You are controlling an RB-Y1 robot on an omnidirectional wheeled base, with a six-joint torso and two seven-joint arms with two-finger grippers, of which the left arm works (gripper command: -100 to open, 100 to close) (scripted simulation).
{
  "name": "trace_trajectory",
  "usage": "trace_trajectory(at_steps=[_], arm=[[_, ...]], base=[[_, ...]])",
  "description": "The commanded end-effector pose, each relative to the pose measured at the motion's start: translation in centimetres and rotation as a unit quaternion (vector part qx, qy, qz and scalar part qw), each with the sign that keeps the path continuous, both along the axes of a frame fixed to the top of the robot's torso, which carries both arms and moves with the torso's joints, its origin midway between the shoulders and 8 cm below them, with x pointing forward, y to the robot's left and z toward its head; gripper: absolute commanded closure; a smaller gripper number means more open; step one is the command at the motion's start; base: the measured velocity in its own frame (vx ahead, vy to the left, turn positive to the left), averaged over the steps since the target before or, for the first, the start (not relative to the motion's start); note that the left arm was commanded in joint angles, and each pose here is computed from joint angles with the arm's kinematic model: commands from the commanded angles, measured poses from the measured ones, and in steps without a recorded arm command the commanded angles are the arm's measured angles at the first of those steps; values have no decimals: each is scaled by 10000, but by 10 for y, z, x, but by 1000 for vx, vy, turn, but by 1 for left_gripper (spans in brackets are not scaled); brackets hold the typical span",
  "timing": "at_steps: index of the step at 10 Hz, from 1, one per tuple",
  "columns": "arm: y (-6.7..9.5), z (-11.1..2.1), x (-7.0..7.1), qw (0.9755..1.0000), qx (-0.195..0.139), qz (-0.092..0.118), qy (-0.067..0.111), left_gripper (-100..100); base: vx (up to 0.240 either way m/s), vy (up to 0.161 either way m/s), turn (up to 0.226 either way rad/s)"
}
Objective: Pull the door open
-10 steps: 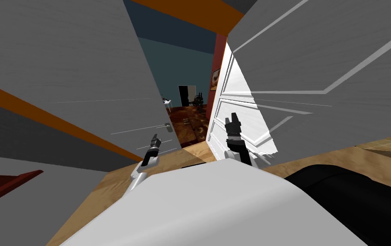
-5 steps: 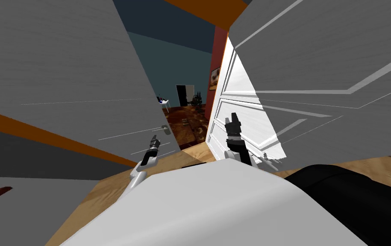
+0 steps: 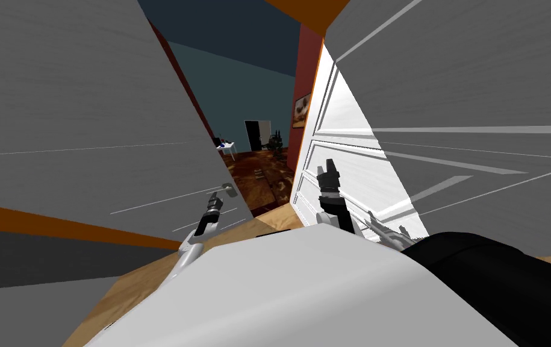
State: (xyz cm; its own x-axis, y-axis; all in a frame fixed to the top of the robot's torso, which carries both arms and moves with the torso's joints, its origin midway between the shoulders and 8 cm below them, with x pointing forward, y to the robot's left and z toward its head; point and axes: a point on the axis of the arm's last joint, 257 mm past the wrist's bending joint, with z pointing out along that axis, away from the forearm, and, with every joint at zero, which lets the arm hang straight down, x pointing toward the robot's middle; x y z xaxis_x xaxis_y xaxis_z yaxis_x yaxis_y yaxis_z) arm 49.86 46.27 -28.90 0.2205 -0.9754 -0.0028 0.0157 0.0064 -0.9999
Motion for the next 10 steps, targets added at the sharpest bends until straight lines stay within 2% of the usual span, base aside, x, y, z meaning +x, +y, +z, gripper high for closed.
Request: trace_trajectory(at_steps=[1, 4, 5, 6, 10], arm=[[9, -2, -4, 10000, -3, 79, 4, -100], [23, -4, -10, 9998, -5, 183, 10, -100], [20, -4, -8, 9999, -3, 164, 12, -100], [20, -4, -8, 9999, -3, 164, 12, 100], [20, -4, -8, 9999, -3, 164, 12, 100]], base=[[184, 66, -101], [210, 64, -73], [80, 21, 12], [-27, -13, 4], [-13, -3, -6]])
